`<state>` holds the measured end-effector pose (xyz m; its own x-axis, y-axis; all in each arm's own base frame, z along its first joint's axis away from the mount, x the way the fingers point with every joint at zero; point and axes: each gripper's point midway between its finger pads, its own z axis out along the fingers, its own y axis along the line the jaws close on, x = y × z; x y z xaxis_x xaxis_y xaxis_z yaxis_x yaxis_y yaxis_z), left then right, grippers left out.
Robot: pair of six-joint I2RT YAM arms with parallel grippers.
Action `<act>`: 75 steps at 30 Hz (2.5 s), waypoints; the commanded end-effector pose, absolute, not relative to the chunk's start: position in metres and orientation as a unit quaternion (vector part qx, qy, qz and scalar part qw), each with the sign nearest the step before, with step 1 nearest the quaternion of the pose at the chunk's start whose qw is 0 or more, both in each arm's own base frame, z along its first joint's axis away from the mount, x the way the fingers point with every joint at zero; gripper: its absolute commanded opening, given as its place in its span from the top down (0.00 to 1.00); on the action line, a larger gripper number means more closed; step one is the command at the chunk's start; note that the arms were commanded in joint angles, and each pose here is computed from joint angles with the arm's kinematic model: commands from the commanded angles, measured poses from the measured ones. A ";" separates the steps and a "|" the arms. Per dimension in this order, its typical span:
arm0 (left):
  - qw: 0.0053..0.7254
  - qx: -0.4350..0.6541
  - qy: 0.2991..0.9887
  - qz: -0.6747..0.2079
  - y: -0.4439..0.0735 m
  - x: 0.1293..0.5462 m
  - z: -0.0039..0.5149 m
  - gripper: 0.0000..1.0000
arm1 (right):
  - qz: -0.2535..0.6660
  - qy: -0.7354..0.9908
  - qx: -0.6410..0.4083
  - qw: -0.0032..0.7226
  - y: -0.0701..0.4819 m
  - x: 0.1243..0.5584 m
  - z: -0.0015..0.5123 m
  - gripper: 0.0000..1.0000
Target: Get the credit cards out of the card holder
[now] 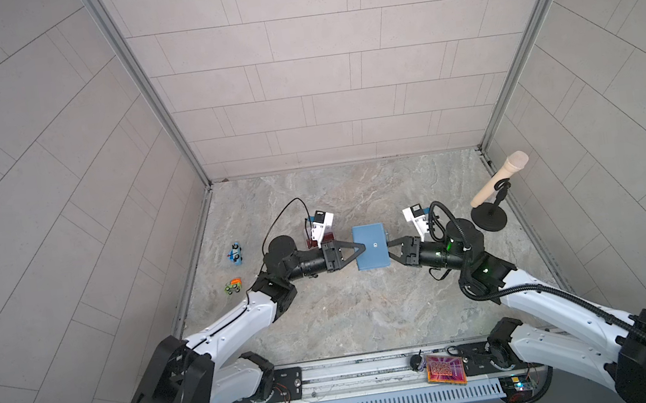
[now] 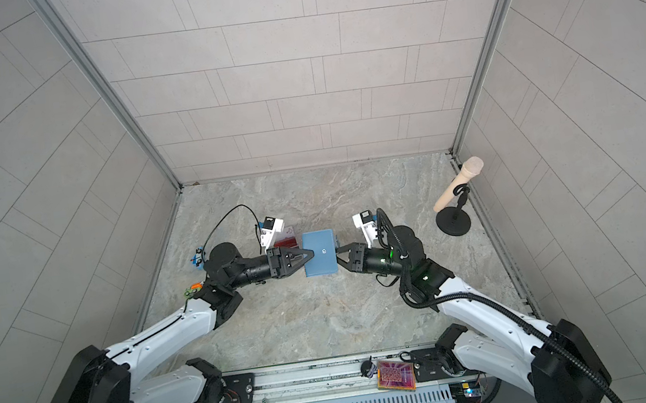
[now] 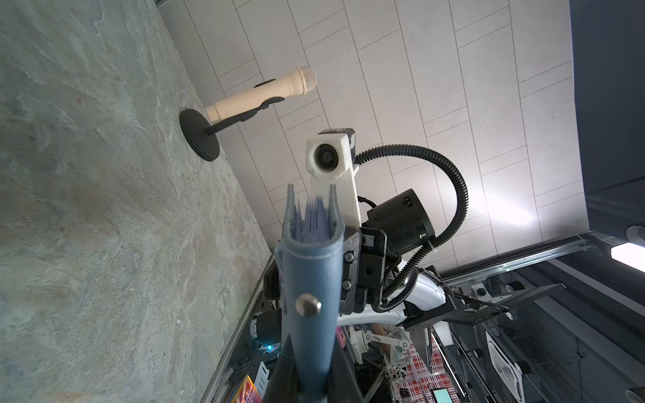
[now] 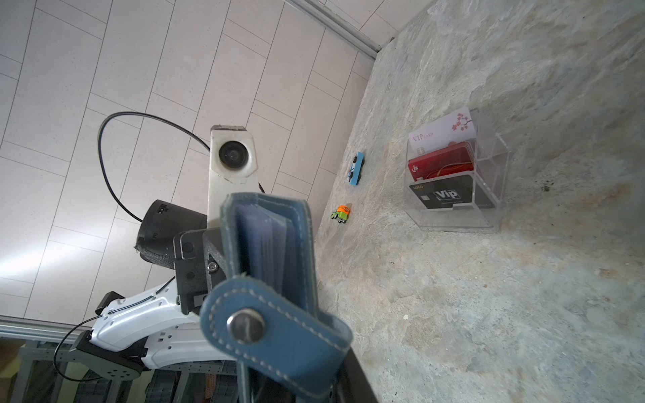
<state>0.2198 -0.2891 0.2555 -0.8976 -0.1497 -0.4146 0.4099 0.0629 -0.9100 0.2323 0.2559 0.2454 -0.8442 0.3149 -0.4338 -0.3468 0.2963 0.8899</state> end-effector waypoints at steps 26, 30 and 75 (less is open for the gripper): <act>0.228 0.169 0.795 -0.535 -0.304 0.207 0.212 0.30 | 0.443 0.850 -0.030 0.283 0.236 0.231 0.212 1.00; 0.221 0.159 0.799 -0.537 -0.315 0.210 0.205 0.32 | 0.408 0.868 -0.033 0.280 0.234 0.232 0.202 1.00; 0.129 0.133 0.903 -0.388 -0.298 0.211 0.041 0.87 | 0.254 0.951 0.019 0.176 0.217 0.231 0.080 1.00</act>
